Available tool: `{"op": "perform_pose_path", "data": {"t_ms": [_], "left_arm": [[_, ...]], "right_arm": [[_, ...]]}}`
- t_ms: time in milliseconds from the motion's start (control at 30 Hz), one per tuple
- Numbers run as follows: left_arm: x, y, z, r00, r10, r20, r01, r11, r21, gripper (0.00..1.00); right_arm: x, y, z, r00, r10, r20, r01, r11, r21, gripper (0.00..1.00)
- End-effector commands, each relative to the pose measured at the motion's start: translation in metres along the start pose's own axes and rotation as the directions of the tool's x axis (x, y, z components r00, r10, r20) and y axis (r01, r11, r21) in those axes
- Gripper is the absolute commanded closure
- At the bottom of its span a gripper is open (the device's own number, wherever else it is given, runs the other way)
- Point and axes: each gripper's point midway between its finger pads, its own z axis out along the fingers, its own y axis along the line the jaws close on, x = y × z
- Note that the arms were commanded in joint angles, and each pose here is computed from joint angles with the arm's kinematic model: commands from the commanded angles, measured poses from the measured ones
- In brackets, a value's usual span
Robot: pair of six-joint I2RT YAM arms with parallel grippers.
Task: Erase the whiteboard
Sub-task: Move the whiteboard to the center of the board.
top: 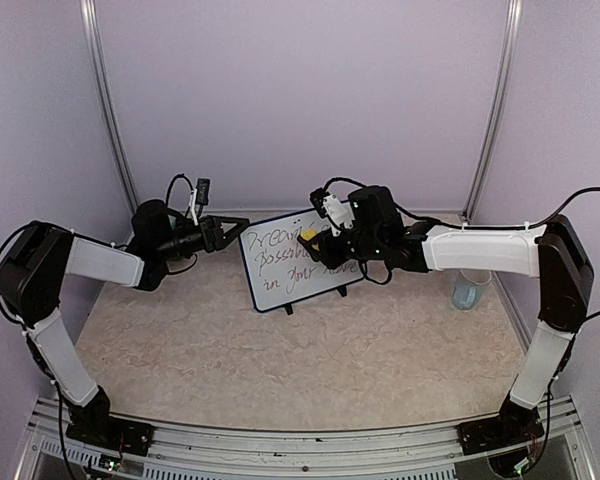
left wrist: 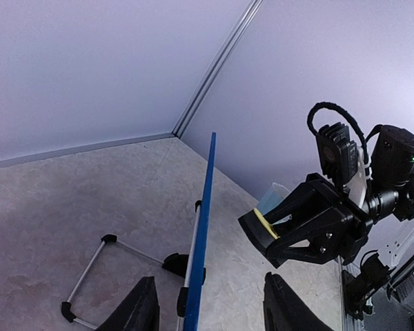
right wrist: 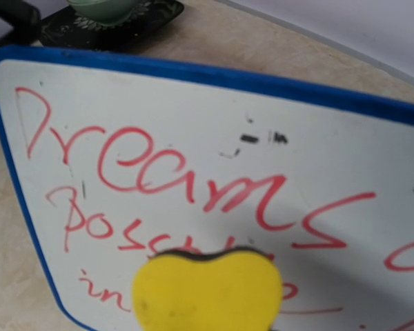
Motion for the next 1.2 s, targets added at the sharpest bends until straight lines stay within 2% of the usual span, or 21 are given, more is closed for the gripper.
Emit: {"op": "perform_pose_path", "data": {"t_ms": [0,167,467,733,800,967,1167], "left_arm": [[-0.001,0.004,0.006,1.000,0.031,-0.004,-0.031,1.000,-0.003,0.52],[0.004,0.008,0.009,1.000,0.023,-0.017,-0.023,1.000,-0.009,0.58],[0.007,0.005,0.009,1.000,0.023,-0.017,-0.023,0.999,-0.032,0.82],[0.014,-0.015,0.012,1.000,0.007,-0.007,-0.008,0.998,-0.063,0.83],[0.015,-0.022,0.012,1.000,-0.001,0.004,0.001,0.997,-0.079,0.86],[0.022,-0.030,0.012,0.999,-0.032,0.022,0.035,0.988,-0.148,0.99],[0.027,-0.039,0.009,0.995,-0.076,0.066,0.090,0.968,-0.235,0.98]], "right_arm": [[-0.019,0.010,-0.012,0.998,-0.012,0.053,0.014,1.000,-0.023,0.81],[-0.016,0.010,-0.011,0.999,-0.013,0.045,0.014,1.000,-0.021,0.81],[-0.017,0.009,-0.011,0.999,-0.016,0.049,0.017,1.000,-0.020,0.81],[-0.020,0.011,-0.012,0.999,-0.023,0.042,0.024,0.999,-0.027,0.81],[-0.021,0.011,-0.014,0.999,-0.026,0.040,0.027,0.999,-0.027,0.81],[-0.022,0.011,-0.018,0.999,-0.031,0.041,0.032,0.999,-0.022,0.81],[-0.024,0.014,-0.023,0.998,-0.028,0.048,0.030,0.999,-0.033,0.81]]}}
